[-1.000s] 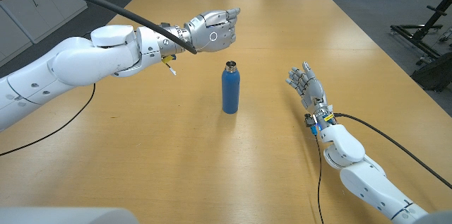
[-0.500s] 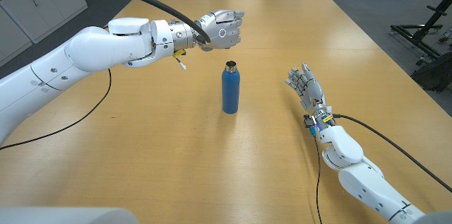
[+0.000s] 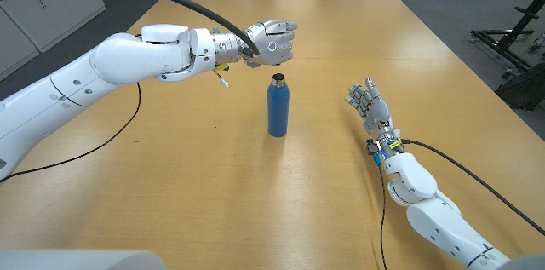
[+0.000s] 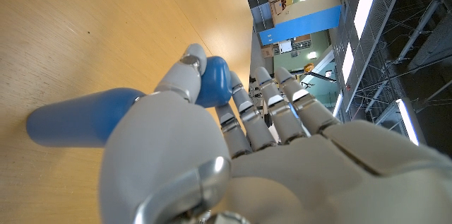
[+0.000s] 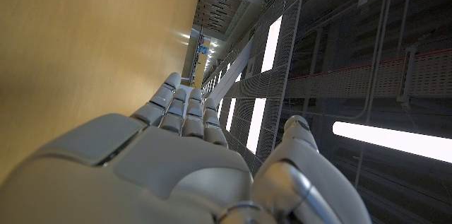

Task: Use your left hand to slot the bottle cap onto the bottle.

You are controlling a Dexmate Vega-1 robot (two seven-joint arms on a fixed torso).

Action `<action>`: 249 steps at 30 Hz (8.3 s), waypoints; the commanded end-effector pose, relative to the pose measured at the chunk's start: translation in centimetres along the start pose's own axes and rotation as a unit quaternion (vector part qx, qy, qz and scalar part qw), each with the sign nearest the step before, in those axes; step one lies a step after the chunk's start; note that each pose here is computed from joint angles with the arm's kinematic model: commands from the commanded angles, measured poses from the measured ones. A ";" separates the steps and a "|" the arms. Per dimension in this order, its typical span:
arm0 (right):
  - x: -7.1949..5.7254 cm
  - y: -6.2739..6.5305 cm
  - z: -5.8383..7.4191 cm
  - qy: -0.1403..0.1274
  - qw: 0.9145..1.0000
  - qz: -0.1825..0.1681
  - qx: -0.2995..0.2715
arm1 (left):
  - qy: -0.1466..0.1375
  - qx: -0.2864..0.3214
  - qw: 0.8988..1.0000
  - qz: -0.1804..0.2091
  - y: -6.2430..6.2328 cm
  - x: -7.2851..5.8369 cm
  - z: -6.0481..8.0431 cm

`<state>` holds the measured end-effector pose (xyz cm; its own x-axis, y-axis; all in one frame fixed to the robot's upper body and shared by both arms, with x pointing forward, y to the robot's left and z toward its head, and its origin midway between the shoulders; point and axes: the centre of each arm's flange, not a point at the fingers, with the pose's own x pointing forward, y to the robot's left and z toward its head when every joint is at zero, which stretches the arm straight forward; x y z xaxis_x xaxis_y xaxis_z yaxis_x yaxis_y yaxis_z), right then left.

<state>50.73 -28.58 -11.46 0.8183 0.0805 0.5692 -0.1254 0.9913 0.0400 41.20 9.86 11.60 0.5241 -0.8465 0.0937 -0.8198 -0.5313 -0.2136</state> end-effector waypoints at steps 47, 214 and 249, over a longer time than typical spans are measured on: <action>-1.1 -0.1 -0.6 0.000 1.000 -0.010 0.004 | 0.052 -0.041 0.996 0.059 -1.2 -2.2 0.8; -0.7 0.9 -0.7 0.017 1.000 -0.002 -0.009 | 0.060 -0.056 0.990 0.111 -3.3 -3.1 6.7; -1.2 0.6 -1.2 0.020 1.000 -0.005 -0.004 | 0.047 -0.054 0.991 0.115 -2.8 -1.9 6.9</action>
<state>50.27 -27.78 -13.06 0.8397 0.0720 0.5383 -0.1104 0.9931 0.0394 43.75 13.21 5.50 0.2905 -0.9456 0.1463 -0.9397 -0.3108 -0.1426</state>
